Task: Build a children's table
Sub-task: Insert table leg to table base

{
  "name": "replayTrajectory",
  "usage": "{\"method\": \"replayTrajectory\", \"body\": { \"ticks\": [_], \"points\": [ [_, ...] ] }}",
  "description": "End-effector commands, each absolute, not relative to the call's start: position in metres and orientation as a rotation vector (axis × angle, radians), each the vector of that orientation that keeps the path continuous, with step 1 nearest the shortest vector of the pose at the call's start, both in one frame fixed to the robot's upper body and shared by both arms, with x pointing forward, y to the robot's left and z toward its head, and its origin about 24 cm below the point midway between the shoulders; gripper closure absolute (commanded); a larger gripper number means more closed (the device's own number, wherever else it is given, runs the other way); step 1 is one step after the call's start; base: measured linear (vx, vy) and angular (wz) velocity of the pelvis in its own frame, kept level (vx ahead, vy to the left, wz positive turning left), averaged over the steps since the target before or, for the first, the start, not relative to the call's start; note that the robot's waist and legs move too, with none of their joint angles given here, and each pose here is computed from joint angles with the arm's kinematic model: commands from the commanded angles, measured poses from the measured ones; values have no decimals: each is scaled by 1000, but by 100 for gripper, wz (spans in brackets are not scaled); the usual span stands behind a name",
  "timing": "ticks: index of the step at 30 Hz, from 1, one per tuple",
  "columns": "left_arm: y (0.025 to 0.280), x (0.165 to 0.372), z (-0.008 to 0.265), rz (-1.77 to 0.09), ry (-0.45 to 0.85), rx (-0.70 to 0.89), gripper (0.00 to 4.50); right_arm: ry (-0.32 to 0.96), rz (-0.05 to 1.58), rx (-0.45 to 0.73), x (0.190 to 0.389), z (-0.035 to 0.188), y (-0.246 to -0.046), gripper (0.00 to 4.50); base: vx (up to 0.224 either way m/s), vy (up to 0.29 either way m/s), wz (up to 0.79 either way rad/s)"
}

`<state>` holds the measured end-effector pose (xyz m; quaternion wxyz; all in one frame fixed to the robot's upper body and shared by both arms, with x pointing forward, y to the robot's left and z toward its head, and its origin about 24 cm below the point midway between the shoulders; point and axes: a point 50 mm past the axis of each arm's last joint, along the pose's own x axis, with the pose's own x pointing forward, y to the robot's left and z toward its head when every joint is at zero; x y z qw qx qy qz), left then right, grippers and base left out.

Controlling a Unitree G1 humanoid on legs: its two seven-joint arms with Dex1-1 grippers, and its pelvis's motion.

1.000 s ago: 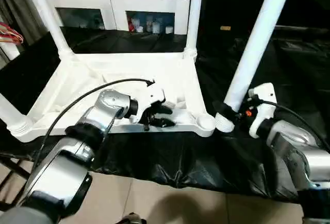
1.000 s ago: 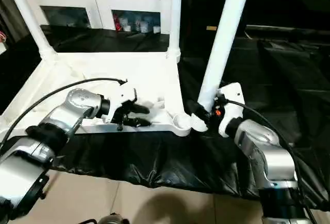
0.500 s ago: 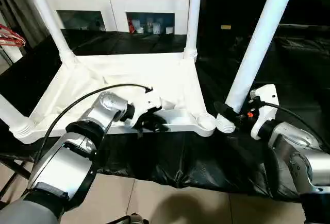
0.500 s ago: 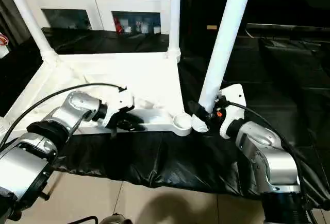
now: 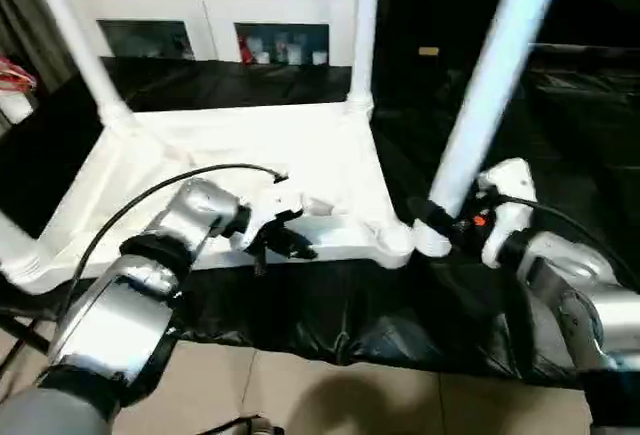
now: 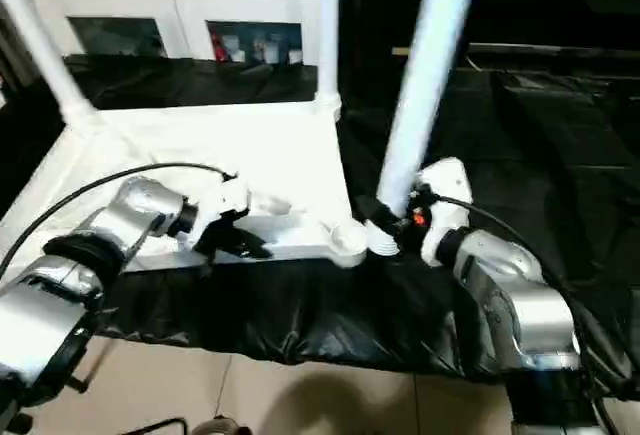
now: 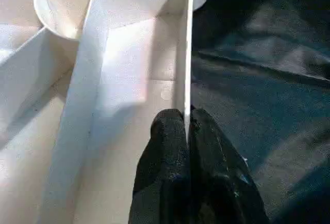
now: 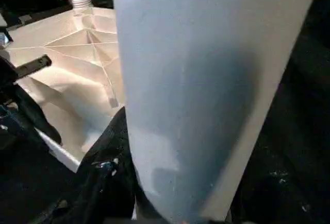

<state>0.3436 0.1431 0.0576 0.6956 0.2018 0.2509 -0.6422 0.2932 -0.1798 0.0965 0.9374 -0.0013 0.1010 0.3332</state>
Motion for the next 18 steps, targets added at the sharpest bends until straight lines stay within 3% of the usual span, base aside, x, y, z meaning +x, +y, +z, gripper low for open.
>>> {"method": "replayTrajectory", "body": {
  "ticks": [1,6,11,12,18],
  "points": [
    [157,339,57,-1426,563,412,450,196,717,-8,297,99,-174,261,0,0,0],
    [156,318,55,-1478,524,383,450,204,757,1,297,96,-163,261,0,0,0],
    [150,306,52,-1455,462,470,450,205,786,12,297,94,-156,261,0,0,0],
    [147,305,54,-1450,455,442,405,205,787,13,297,94,-155,261,0,0,0],
    [147,304,58,-1430,450,456,352,205,777,19,297,91,-154,261,0,0,0]
  ]
}}
